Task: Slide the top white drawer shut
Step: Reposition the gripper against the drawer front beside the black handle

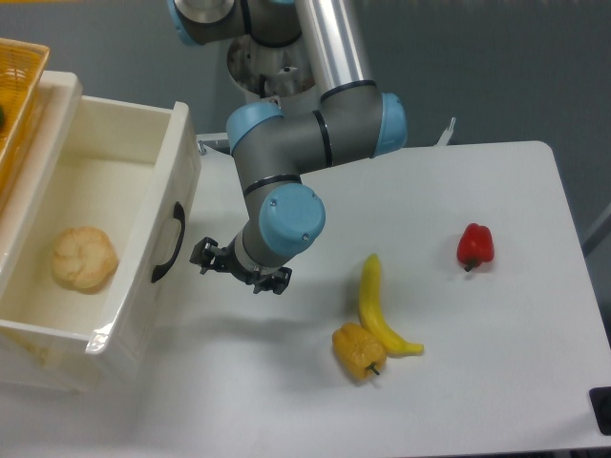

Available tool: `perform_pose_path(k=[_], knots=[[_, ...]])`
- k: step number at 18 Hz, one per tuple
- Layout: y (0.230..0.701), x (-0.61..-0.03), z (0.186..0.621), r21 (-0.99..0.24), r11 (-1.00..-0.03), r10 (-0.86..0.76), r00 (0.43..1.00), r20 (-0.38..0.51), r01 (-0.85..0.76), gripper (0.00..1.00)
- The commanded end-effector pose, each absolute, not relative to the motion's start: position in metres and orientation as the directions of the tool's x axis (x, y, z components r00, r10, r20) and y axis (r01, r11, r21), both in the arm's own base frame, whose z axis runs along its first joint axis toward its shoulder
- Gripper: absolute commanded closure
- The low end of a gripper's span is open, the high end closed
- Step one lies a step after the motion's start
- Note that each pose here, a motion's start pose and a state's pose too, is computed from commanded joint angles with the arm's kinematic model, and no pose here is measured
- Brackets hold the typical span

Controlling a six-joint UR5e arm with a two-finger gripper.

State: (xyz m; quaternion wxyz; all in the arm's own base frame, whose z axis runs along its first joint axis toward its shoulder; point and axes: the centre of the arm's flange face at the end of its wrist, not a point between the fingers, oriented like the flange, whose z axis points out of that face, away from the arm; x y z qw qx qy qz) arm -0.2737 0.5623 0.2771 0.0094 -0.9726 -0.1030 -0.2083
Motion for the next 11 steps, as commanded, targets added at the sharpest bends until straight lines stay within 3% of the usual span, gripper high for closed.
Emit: perform_pose_path(k=[11], knots=[[0.562,-0.266,0.295,-0.003,-0.98,0.179,0.895,0.409,0.197,0.0]])
